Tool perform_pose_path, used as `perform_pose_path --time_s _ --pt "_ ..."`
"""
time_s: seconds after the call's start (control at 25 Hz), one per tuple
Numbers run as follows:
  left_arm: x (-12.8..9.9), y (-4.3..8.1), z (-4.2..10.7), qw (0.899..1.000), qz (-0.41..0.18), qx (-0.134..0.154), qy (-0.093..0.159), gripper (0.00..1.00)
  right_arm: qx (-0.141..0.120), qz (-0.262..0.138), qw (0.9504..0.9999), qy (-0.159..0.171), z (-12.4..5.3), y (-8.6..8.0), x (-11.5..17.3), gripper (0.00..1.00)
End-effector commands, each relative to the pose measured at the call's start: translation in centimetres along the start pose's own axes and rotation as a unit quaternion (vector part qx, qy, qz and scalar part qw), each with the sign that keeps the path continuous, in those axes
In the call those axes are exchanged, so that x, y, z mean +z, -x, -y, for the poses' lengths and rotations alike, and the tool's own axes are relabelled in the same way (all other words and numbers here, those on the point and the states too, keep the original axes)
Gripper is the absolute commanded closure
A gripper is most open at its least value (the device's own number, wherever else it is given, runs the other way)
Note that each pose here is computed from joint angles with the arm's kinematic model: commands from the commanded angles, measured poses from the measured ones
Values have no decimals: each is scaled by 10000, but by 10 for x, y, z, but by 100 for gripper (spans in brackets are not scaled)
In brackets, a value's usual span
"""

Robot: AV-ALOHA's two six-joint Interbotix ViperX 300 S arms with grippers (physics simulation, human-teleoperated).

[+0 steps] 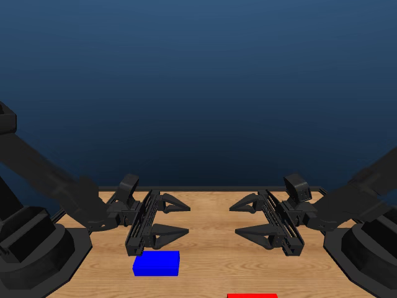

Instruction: Insert peg into socket

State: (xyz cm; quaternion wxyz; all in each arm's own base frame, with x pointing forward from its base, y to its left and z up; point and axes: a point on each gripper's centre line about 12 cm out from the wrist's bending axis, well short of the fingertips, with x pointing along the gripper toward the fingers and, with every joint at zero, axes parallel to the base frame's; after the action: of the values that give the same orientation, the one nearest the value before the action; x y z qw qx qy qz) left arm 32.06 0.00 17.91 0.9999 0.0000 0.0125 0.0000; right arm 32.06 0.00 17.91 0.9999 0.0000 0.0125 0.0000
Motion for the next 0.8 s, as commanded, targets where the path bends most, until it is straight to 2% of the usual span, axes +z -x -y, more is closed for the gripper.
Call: perform_pose_path --time_s 0.04,0.08,0.2,0.32,0.36,0.48,0.56,0.64,0.72,0.8 --pt "23 2 14 9959 829 -68 358 0 -236 -350 9979 -486 -5 -1 7 0" --pt "16 5 10 9958 792 -14 461 0 -281 -420 9972 -543 -4 0 4 0" --pt "14 7 9 9937 990 -32 533 0 -350 -579 9958 -621 -4 2 0 0" --pt "11 7 8 9929 1055 -26 556 0 -347 -604 9955 -650 -4 1 1 0" --pt "11 6 8 9926 1036 1 639 0 -352 -562 9953 -709 -5 0 3 0" --pt "-12 2 2 9954 -57 387 876 0 -182 -838 9937 -727 -19 -9 -6 0" --pt "-21 7 -1 9930 -445 531 953 0 -87 -924 9928 -755 -27 -13 -10 0" --pt "-43 17 -6 9859 -1128 728 1000 0 -24 -1022 9916 -790 -34 -18 -16 0" --pt "-51 20 -11 9799 -1419 854 1110 0 30 -1059 9911 -811 -39 -20 -20 0" --pt "-63 25 -6 9728 -1797 809 1220 0 31 -1086 9903 -870 -42 -21 -23 0"
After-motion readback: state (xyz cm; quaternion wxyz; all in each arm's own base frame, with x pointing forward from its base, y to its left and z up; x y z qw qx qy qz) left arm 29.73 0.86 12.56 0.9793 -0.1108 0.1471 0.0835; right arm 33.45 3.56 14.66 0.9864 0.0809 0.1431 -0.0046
